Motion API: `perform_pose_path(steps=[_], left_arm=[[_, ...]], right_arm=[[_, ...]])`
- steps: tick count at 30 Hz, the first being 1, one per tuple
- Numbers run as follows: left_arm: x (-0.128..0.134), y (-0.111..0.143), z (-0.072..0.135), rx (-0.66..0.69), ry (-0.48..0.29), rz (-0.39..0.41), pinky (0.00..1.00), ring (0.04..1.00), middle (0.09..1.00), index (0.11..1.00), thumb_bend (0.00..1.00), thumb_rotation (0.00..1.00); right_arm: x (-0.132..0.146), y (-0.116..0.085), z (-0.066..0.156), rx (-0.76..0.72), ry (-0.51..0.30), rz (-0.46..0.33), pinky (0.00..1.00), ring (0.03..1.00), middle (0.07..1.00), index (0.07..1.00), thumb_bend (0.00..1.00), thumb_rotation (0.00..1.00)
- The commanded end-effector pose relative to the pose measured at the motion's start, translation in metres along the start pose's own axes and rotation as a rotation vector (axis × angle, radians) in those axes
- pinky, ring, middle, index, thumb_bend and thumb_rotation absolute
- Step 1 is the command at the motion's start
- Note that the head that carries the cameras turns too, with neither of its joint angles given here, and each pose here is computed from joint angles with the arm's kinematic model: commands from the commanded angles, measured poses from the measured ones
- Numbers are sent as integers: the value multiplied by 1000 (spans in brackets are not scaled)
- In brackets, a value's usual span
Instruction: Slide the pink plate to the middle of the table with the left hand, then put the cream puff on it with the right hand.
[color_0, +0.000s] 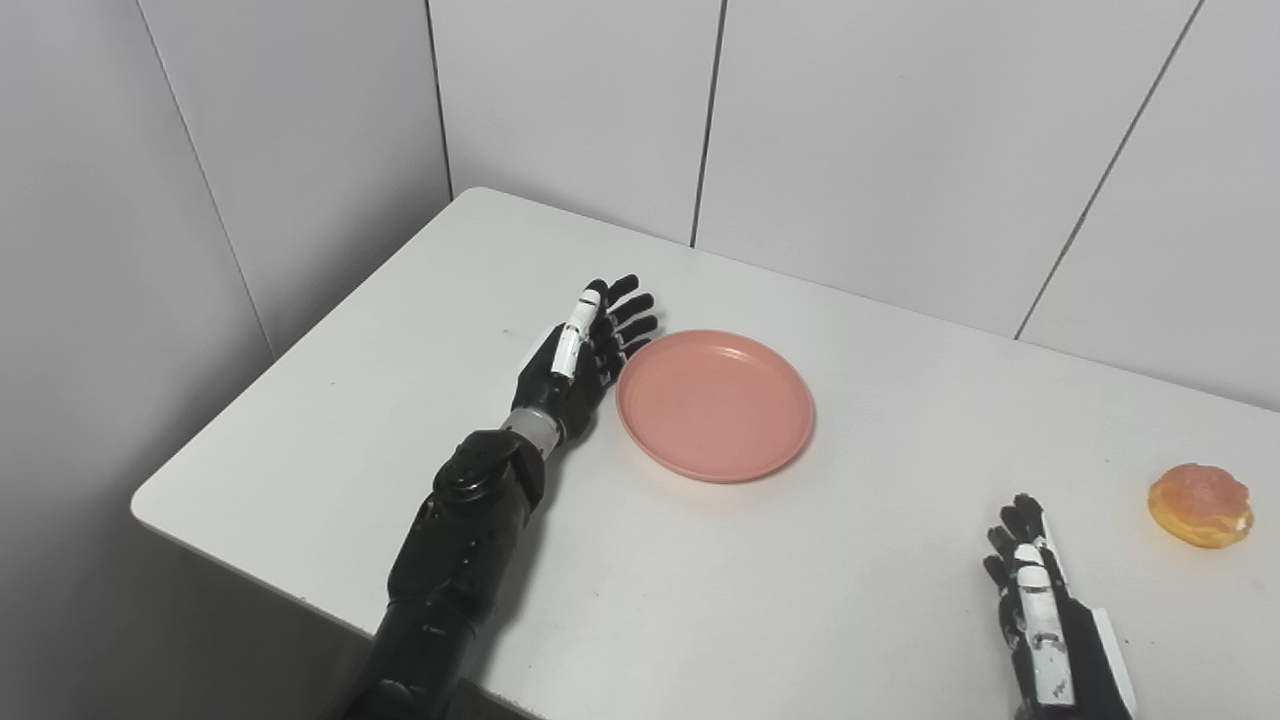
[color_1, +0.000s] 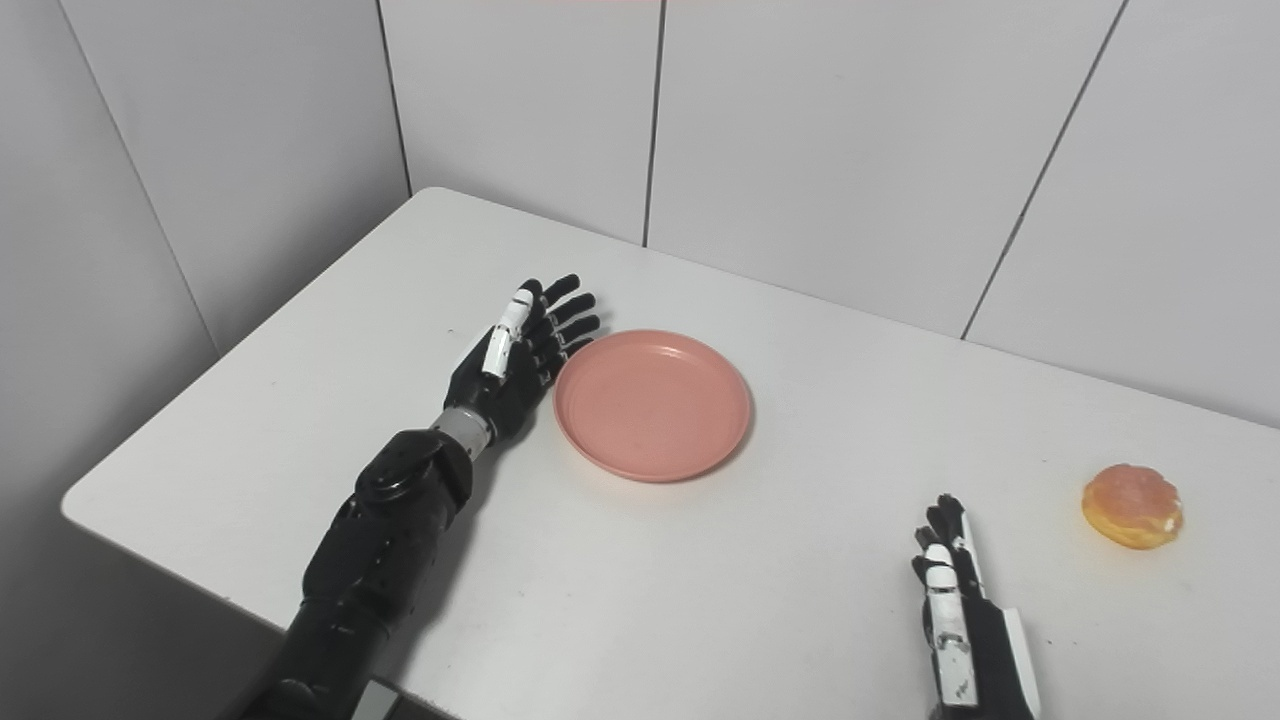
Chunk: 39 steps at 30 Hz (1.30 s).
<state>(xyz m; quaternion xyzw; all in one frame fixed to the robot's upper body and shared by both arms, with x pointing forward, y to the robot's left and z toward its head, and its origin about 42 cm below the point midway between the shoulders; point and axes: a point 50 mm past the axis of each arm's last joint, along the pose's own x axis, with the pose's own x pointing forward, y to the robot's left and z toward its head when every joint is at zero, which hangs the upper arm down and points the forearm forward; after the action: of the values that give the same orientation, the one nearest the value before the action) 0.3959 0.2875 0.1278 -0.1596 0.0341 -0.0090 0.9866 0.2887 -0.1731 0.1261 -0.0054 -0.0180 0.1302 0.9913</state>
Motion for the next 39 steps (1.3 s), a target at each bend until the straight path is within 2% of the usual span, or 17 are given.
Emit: perform_pose_path(steps=[1,5,16,36,39], left_arm=[[-10,-3,-25,-28,119,1,880,879,877,865,399,1000],[-15,-13,-26,-47,123,-27,871,882,877,864,401,1000],[-28,-36,-32,8,153,-116,873,885,888,872,415,1000],[-53,-76,-33,11,188,-250,906,902,908,896,392,1000],[-59,-82,-31,23,184,-263,900,897,901,890,395,1000]], right_arm=[[5,3,16,-9,-86,-2,987,985,995,999,175,1000],[4,4,17,3,-82,3,994,990,1000,1000,185,1000],[8,6,20,6,-81,-7,991,990,1000,1000,213,1000],[15,16,27,-34,-102,-54,932,958,977,980,204,1000],[18,18,28,-15,-106,-54,951,964,980,982,194,999]])
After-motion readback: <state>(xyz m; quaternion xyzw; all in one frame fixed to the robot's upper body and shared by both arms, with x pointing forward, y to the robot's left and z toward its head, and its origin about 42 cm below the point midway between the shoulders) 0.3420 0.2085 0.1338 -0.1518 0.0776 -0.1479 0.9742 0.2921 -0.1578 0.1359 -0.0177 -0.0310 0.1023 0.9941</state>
